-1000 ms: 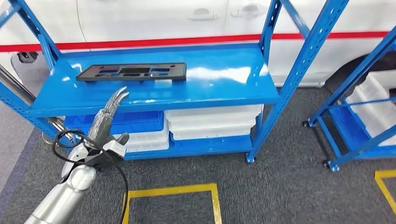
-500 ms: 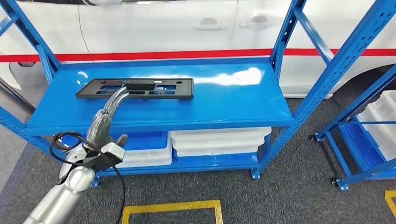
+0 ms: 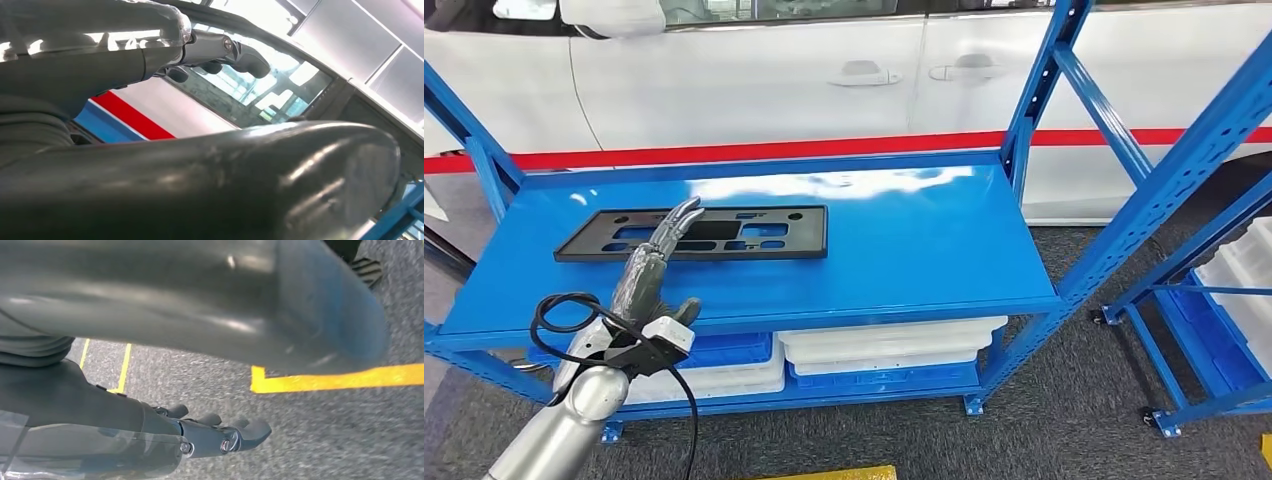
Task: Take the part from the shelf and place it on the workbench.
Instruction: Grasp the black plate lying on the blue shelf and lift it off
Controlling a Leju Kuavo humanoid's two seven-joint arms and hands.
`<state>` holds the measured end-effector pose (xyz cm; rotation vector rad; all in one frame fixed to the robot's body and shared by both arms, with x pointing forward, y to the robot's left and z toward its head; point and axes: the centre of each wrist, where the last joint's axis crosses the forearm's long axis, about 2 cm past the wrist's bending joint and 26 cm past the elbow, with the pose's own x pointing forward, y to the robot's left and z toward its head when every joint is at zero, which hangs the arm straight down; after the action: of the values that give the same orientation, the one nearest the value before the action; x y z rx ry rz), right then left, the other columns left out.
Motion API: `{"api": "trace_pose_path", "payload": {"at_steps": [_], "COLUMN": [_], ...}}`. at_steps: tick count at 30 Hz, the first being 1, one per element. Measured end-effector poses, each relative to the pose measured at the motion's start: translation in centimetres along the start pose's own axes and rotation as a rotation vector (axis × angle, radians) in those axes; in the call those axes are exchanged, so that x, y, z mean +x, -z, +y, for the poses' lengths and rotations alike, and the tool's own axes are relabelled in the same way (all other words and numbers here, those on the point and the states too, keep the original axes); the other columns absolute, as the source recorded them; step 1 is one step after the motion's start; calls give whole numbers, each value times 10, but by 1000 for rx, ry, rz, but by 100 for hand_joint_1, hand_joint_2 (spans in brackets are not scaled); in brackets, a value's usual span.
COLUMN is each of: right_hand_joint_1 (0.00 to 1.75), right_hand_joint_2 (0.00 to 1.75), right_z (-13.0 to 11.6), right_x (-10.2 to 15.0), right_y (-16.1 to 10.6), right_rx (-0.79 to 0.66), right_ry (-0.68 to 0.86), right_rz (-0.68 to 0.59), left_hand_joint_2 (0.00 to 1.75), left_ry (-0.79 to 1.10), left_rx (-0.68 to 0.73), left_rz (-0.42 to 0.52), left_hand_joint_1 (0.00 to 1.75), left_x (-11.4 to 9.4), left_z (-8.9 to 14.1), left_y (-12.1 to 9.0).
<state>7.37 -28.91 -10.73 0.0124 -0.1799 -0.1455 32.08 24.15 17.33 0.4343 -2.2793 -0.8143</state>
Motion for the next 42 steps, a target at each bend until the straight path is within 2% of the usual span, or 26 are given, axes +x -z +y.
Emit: {"api": "trace_pose_path", "payload": {"at_steps": [3,33,37,42], "right_hand_joint_1": [0,0,0,0], "right_hand_joint_2": [175,175,175,175], "right_z": [0,0,0,1], "right_x": [1,-4,-3,-3], "right_y": [0,0,0,0], "right_rx": [0,0,2,3], "right_ry": [-2,-1,-1,-2], "right_rz": [-2,0,0,-1], "left_hand_joint_2": [0,0,175,175], "left_ry": [4,9,61,105], "left_rx": [5,-24,-38,-43], "left_rz": [-7,23,35,28], "left_hand_joint_1": [0,0,0,0], "left_x": [3,9,7,5], "left_z": [2,5,7,10], "left_y": [0,-1,-3,-3]}}
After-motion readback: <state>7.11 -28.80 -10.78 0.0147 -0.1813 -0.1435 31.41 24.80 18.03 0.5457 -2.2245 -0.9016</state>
